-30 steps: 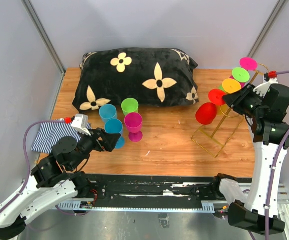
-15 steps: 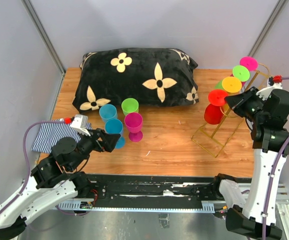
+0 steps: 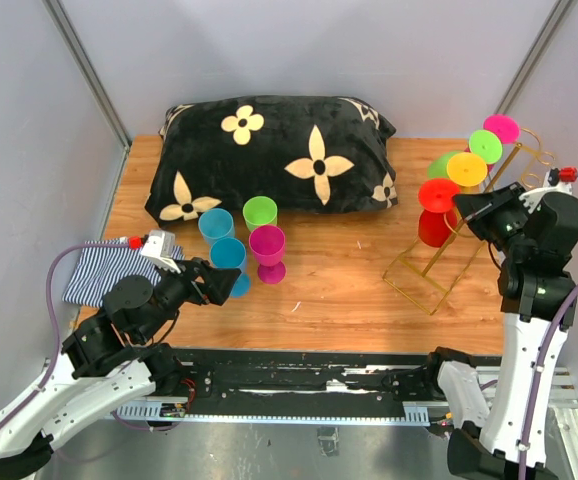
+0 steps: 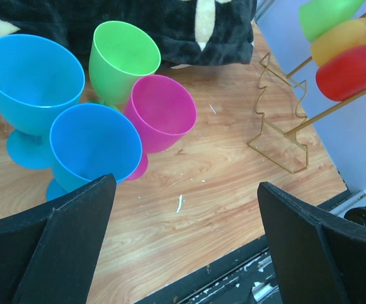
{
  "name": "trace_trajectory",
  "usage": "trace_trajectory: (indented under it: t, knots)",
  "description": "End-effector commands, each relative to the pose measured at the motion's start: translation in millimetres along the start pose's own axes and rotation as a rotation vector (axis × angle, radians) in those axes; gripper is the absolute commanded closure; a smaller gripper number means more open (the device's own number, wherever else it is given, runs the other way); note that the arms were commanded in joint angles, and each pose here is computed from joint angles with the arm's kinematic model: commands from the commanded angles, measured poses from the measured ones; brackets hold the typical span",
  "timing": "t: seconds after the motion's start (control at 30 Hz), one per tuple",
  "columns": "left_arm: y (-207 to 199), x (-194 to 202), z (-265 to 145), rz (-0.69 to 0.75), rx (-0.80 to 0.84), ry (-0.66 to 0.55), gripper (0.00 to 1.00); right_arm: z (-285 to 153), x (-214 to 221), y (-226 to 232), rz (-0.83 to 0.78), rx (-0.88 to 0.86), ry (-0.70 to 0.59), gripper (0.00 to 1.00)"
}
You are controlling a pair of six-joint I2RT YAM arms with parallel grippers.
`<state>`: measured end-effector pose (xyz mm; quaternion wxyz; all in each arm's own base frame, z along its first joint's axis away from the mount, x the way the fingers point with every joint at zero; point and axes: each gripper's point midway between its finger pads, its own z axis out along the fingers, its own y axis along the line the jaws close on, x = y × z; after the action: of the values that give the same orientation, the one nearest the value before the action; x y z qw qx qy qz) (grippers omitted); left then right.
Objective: Take the wine glass off the wine glass rack
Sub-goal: Pick up the wine glass from the wine rack.
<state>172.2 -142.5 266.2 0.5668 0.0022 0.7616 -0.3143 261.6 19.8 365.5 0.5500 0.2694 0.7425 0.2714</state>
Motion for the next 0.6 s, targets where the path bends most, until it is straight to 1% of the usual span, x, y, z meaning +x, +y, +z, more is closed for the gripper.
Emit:
trace_trajectory:
  t: [0.0, 0.27, 0.47, 0.57]
  knots:
    - [1.6, -1.2, 0.1, -0.015, -0.005, -0.02, 0.0, -3.9, -9.0, 0.6, 0.086, 0.001, -0.07, 0.99]
    - [0.6, -1.6, 0.0, -0.017, 0.0, -0.021, 0.0, -8.9, -8.3, -10.4, 0.174, 0.037, -0.135, 0.99]
    - [0.6, -2.9, -1.0, -0.02, 0.0, -0.025, 0.0, -11.0, -7.3, -6.2, 0.244, 0.01, -0.148, 0.99]
    - [0.5, -3.1, -1.3, -0.022, 0.0, -0.026, 0.0, -17.3, -10.4, -2.1, 0.271, -0.007, -0.178, 0.99]
